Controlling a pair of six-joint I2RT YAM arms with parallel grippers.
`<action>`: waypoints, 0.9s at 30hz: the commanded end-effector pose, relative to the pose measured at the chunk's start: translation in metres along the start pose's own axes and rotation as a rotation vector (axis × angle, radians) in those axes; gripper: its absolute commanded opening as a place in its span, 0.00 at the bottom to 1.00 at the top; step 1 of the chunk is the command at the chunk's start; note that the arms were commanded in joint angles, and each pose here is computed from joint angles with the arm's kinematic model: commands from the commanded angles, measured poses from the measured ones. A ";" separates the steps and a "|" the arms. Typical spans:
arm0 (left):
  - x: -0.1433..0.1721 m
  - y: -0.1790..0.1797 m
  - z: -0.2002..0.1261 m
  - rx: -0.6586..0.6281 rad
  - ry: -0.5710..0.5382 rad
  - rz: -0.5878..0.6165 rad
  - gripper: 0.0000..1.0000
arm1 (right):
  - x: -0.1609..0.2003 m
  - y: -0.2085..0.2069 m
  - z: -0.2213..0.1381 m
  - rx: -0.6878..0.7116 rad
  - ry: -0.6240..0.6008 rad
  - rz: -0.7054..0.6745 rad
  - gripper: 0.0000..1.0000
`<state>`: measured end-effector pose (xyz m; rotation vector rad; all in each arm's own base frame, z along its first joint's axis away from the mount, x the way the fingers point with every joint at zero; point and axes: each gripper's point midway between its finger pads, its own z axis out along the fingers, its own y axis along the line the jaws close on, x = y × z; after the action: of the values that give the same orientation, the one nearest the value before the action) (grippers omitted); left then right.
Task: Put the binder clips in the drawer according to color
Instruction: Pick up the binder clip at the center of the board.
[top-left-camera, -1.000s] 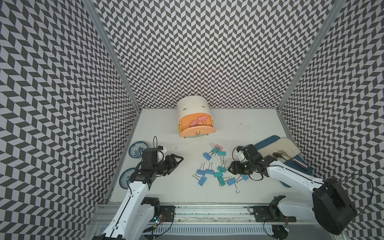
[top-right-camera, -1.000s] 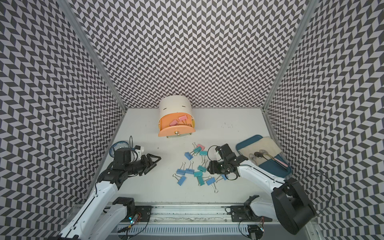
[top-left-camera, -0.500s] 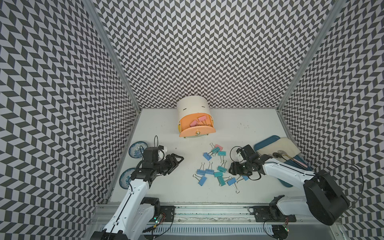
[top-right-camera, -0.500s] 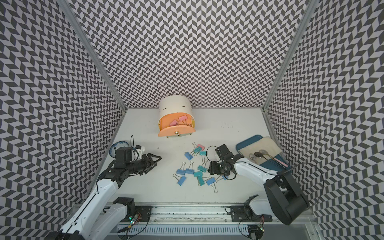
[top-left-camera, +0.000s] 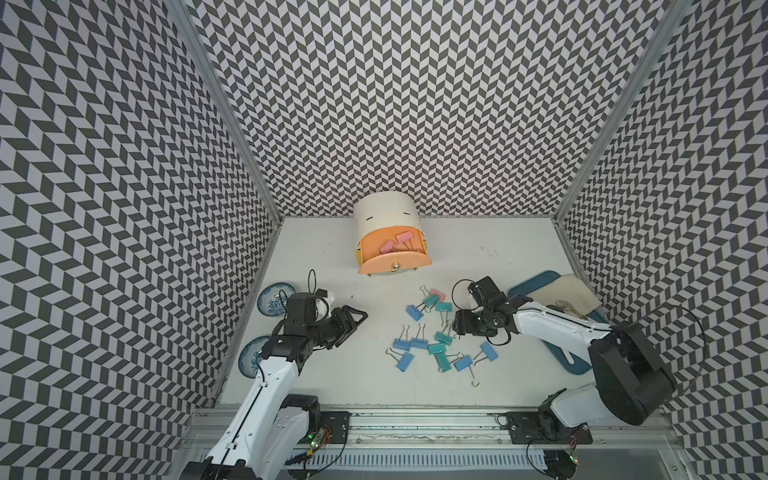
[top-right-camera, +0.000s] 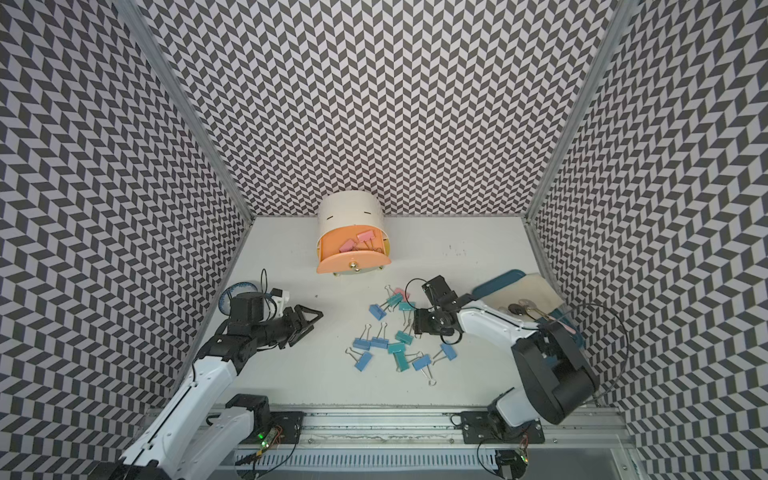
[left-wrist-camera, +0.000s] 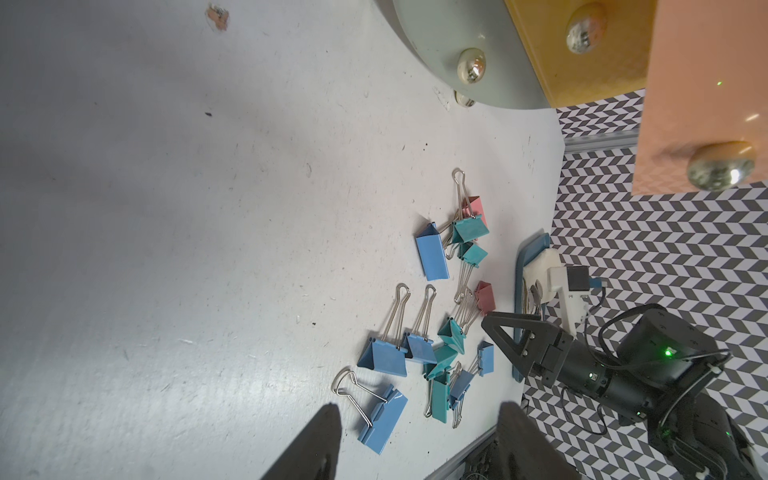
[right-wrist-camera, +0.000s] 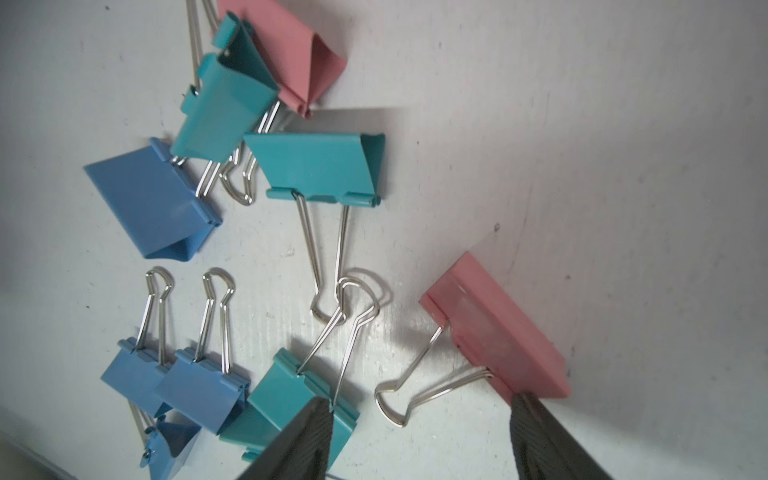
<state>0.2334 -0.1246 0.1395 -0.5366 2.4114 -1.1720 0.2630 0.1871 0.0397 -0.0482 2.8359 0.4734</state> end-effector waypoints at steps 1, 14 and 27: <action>-0.010 -0.016 -0.006 0.023 -0.028 0.051 0.64 | -0.025 0.003 -0.001 0.024 -0.063 -0.018 0.73; -0.010 -0.021 -0.009 0.026 -0.024 0.071 0.64 | -0.064 0.018 0.005 0.025 -0.092 -0.039 0.74; -0.013 -0.028 -0.012 0.046 -0.039 0.086 0.64 | -0.050 -0.012 -0.025 0.155 -0.143 0.097 0.71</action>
<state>0.2370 -0.1249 0.1533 -0.4900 2.3904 -1.1642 0.3097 0.1847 0.0704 0.0232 2.7463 0.3365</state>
